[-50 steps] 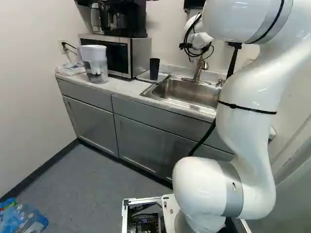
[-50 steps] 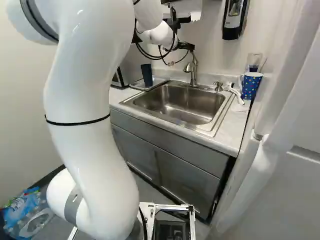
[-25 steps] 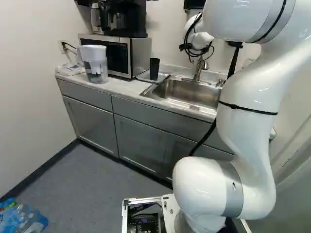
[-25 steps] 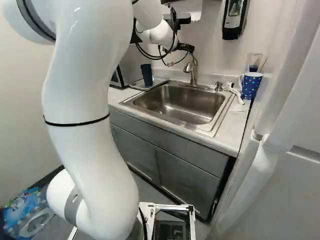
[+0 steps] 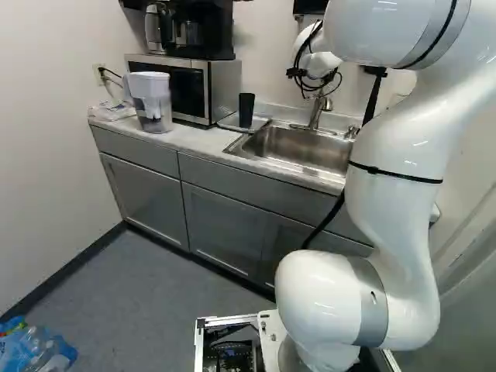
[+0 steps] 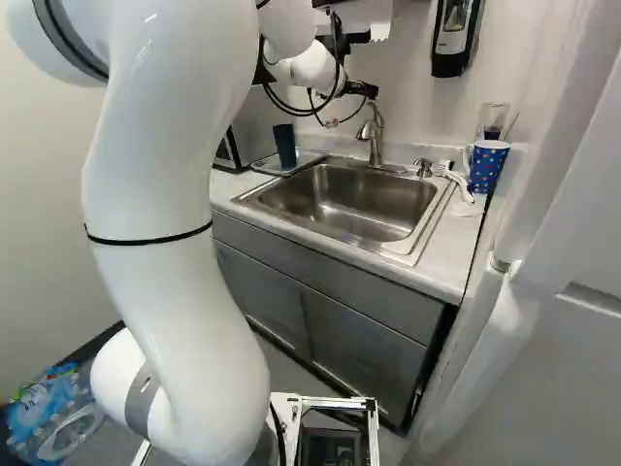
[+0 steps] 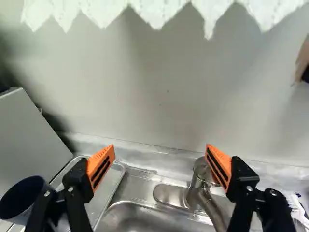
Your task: Rinse the cup and place it in the tray
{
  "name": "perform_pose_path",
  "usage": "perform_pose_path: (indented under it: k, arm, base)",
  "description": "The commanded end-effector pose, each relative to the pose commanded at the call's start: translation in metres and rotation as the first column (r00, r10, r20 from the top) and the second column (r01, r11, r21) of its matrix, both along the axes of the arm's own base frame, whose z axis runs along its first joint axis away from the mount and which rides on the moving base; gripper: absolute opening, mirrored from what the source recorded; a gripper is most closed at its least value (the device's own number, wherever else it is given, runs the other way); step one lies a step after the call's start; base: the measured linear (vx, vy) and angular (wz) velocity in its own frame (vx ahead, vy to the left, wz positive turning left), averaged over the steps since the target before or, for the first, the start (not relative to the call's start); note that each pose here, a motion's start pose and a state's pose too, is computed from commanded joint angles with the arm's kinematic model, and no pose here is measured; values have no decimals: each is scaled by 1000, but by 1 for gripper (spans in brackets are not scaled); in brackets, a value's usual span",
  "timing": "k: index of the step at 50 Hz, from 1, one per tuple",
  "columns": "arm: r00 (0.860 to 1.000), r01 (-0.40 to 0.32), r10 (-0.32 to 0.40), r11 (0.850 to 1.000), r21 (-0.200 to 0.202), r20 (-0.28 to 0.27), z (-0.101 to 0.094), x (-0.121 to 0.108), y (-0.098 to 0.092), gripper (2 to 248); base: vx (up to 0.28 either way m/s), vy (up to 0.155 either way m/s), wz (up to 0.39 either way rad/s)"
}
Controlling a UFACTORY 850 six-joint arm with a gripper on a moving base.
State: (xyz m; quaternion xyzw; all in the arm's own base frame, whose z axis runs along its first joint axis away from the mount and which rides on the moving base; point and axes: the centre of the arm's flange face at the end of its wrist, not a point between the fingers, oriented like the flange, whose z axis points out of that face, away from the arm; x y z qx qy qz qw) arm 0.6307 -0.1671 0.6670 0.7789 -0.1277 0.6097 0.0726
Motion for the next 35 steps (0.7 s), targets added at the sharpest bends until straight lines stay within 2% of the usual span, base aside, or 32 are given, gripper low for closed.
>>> perform_pose_path:
  k: [14,35]
  arm:
    - [1000,1,0,1000,-6,24,14,-5,1,247]
    - [998,2,-1,1000,-15,58,39,-26,6,247]
  base:
    - [0,0,0]
    - [0,0,0]
